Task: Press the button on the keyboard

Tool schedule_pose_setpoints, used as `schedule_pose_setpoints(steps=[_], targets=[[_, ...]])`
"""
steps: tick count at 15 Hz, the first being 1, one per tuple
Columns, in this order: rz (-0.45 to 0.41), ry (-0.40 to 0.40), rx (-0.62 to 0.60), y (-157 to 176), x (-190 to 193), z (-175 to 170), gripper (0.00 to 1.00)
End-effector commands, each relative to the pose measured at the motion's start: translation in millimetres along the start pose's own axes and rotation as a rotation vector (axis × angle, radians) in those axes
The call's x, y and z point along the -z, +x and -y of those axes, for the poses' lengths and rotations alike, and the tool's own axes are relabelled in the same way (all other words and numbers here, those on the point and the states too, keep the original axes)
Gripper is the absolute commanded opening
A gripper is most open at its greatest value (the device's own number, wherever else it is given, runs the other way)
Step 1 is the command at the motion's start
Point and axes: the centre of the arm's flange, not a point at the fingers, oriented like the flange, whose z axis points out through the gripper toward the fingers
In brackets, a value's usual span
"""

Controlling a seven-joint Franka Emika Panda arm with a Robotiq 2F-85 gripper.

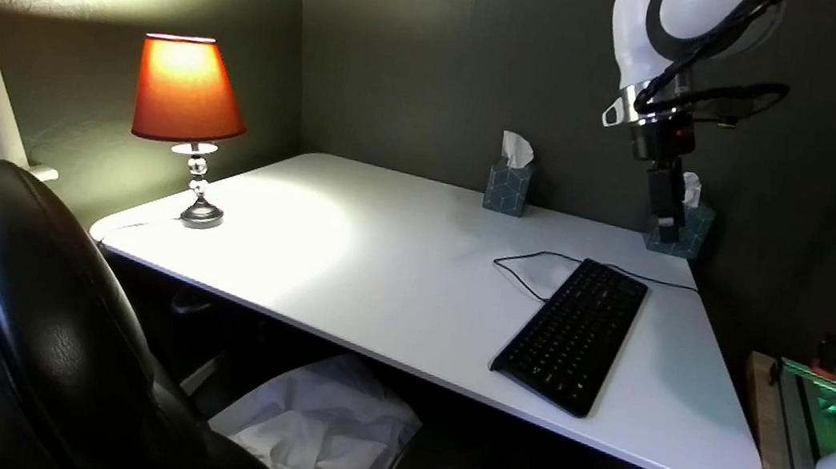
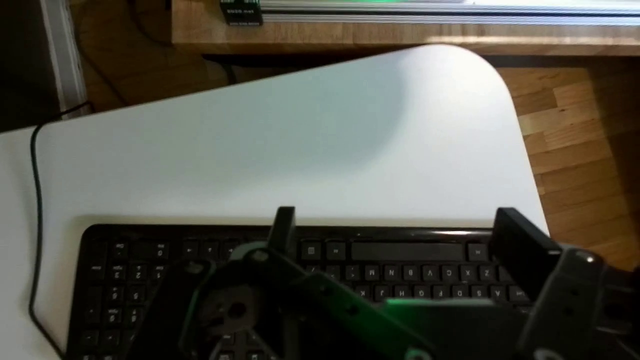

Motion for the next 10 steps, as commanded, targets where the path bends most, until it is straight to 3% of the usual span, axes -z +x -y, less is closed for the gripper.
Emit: schedule_pose_setpoints(steps=[1, 8, 10], targets=[[0.104, 0.015, 0.041, 37.0, -25.3, 8.2, 1.0], [0.166, 0.032, 0.064, 79.3, -63.6, 12.6, 1.0], [0.16, 0.028, 0.061, 89.2, -68.9, 11.6, 0.74]])
